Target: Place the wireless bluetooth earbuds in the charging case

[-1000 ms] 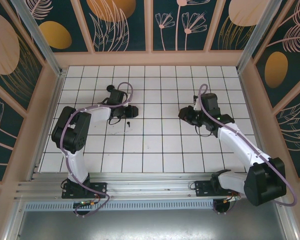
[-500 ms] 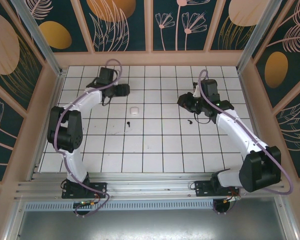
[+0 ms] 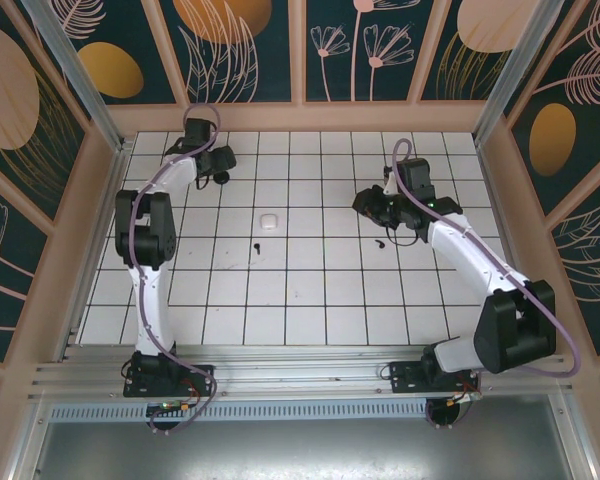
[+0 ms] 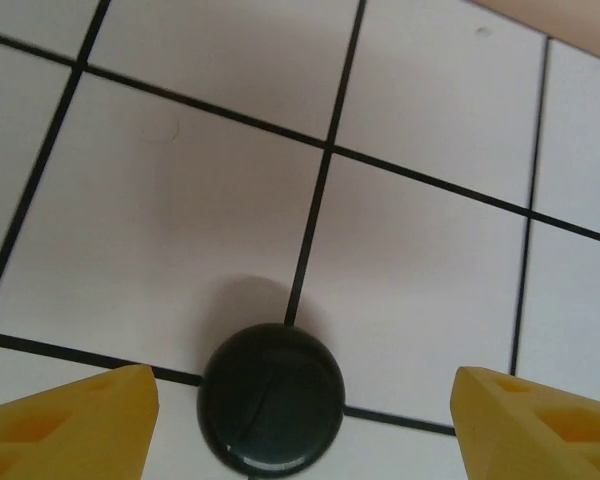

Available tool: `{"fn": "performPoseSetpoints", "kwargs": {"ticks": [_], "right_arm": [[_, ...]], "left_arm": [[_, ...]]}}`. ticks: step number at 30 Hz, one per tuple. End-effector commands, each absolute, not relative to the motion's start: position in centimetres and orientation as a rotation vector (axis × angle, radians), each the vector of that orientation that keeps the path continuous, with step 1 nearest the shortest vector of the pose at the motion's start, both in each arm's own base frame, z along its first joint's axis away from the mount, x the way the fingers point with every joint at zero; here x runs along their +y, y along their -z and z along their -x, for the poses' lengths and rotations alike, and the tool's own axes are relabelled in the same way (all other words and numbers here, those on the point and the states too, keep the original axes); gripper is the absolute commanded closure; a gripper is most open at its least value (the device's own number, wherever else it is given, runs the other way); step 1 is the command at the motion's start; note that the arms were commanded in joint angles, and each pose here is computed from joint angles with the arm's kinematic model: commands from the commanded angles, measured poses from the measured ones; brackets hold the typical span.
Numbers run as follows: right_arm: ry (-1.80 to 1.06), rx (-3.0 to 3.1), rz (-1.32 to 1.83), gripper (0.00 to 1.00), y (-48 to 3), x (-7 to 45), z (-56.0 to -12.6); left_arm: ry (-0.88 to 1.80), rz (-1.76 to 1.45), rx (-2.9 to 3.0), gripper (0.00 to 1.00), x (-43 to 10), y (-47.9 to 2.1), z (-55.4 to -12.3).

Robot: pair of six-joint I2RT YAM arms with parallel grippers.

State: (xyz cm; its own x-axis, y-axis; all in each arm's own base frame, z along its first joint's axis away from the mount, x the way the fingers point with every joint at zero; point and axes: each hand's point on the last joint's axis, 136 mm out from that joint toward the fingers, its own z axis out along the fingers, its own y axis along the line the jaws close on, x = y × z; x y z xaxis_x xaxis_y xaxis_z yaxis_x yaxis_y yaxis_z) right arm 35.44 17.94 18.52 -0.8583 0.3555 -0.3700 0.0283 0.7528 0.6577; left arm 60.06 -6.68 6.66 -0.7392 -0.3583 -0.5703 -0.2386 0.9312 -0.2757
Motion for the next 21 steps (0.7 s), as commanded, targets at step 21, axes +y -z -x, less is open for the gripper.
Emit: {"fn": "performPoseSetpoints", "kwargs": {"ticks": [21], "right_arm": [[-0.905, 2.504, -0.296, 0.71, -16.7, 17.4, -36.4]], "left_arm": [[0.142, 0.465, 2.574, 0.34, -6.2, -0.4, -59.3]]}}
